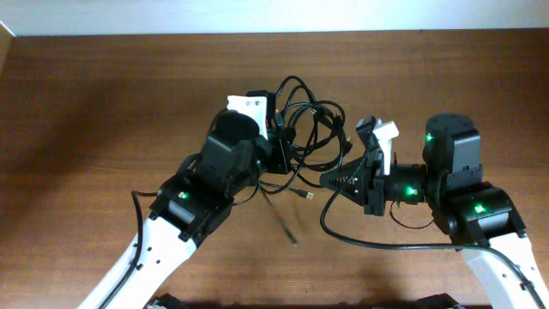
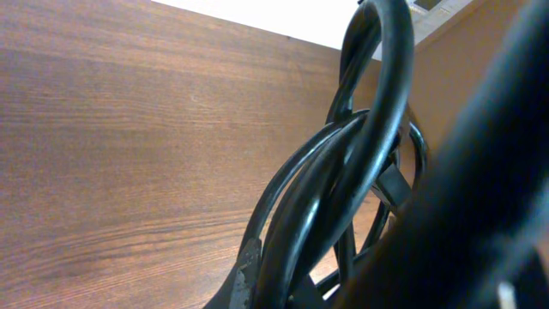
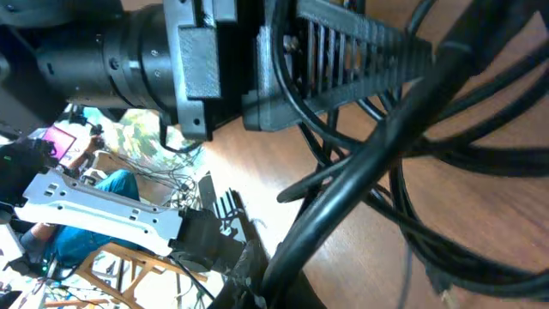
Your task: Untangle cables
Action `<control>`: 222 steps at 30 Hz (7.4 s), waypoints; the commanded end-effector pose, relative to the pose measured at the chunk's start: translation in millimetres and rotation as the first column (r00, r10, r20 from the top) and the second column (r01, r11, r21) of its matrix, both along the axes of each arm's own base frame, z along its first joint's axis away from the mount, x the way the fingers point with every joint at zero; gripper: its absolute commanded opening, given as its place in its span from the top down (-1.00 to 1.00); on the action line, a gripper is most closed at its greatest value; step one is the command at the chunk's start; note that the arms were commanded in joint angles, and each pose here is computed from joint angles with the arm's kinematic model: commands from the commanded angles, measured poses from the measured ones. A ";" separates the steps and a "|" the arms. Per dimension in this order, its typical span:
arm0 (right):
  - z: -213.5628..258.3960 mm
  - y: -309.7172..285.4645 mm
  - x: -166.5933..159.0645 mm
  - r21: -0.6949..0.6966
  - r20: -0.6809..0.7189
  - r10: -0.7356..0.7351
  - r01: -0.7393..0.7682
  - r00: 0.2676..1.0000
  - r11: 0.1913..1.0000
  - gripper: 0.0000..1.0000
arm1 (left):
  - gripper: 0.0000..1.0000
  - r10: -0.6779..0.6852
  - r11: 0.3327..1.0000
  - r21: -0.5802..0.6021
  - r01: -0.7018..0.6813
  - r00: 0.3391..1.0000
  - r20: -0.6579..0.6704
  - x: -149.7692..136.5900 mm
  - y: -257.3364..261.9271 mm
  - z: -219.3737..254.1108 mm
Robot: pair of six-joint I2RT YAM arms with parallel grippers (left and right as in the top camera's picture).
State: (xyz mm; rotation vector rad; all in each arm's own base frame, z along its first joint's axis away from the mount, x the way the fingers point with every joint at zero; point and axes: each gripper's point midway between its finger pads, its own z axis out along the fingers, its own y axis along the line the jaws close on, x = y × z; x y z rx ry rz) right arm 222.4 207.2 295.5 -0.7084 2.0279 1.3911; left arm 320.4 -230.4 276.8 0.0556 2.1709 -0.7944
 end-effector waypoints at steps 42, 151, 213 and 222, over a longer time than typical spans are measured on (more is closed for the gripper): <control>-84.0 -50.6 48.7 -0.385 -0.188 -0.468 0.373 0.864 0.844 -0.47 | 1.00 -0.168 0.980 0.149 0.129 0.942 0.291 -35.2 22.1 63.4; -49.8 -64.1 0.3 -0.403 0.128 -0.286 0.313 0.950 0.860 -0.22 | 1.00 -0.587 0.782 0.429 0.452 0.765 0.266 -60.6 -8.6 19.6; 10.6 -40.8 4.2 -0.132 0.103 -0.232 0.244 0.967 0.961 -0.15 | 1.00 -0.689 0.690 0.131 0.712 0.591 0.420 -110.0 -76.4 74.8; 29.5 -23.1 -23.5 -0.021 0.139 -0.044 0.048 0.989 0.999 0.92 | 0.84 -0.568 0.821 0.200 0.535 0.727 0.385 -73.4 -61.1 61.4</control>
